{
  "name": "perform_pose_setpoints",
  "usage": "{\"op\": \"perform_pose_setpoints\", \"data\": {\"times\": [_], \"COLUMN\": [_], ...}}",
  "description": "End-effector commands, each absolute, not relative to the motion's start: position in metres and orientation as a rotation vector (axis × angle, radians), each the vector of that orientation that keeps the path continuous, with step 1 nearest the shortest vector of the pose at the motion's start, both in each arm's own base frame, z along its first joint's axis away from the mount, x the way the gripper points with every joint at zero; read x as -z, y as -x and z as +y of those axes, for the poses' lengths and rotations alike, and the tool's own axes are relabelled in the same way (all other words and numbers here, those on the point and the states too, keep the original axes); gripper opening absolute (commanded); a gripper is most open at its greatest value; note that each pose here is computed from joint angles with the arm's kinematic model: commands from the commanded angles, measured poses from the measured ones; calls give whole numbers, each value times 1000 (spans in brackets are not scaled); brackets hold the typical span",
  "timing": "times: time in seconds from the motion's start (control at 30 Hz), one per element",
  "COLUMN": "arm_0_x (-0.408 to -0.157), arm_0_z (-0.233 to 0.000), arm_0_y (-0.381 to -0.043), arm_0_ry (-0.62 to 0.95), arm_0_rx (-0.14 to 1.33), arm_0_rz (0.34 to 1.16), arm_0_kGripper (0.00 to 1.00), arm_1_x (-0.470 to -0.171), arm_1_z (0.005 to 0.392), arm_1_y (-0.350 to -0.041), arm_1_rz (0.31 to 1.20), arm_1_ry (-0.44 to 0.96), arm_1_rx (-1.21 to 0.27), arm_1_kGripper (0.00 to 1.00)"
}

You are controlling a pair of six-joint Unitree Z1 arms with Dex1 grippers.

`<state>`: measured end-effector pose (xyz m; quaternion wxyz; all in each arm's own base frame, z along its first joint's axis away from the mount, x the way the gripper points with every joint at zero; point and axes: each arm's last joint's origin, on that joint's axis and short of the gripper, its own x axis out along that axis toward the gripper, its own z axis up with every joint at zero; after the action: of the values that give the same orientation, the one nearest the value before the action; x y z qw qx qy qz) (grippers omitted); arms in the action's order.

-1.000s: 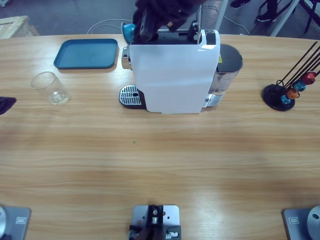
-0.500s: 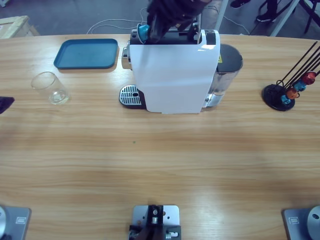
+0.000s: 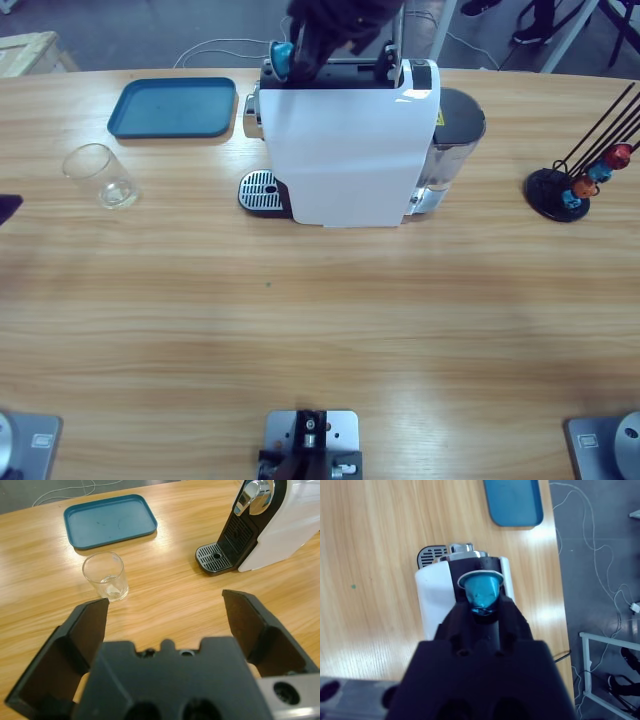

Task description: Pour coffee

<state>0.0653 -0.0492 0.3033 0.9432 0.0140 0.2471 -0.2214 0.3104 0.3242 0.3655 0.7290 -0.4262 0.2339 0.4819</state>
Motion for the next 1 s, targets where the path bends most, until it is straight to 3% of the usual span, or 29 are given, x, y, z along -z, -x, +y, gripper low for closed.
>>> {"op": "perform_pose_setpoints", "data": {"times": [0.03,0.13,0.2,0.3,0.4,0.53,0.6,0.67,0.73,0.83,1.0], "arm_0_x": [-294,-294,-294,-294,-294,-289,-283,-281,-281,-281,-273], "arm_0_z": [-43,-43,-43,-43,-44,-50,-59,-70,-77,-84,-99], "arm_0_y": [-61,-60,-60,-60,-61,-67,-78,-90,-107,-130,-153], "arm_0_ry": [-27,-26,-26,-25,-26,-45,-95,-135,-124,-96,-95], "arm_0_rx": [440,440,440,441,442,435,388,347,293,227,216], "arm_0_rz": [495,494,494,493,495,518,545,558,552,545,625], "arm_0_kGripper": [968,968,968,968,970,982,985,982,982,987,985], "arm_1_x": [-333,-334,-337,-353,-388,-436,-462,-494,-501,-495,-464], "arm_1_z": [332,331,331,328,323,315,290,254,216,157,86], "arm_1_y": [-327,-326,-326,-323,-302,-254,-228,-199,-169,-124,-73], "arm_1_rz": [629,634,636,618,557,472,476,419,406,404,379], "arm_1_ry": [958,957,957,946,867,768,723,698,699,670,541], "arm_1_rx": [-1074,-1072,-1072,-1064,-1090,-1168,-1199,-1186,-1157,-1081,-911], "arm_1_kGripper": [283,287,421,445,723,991,1000,1000,1000,1000,1000]}}
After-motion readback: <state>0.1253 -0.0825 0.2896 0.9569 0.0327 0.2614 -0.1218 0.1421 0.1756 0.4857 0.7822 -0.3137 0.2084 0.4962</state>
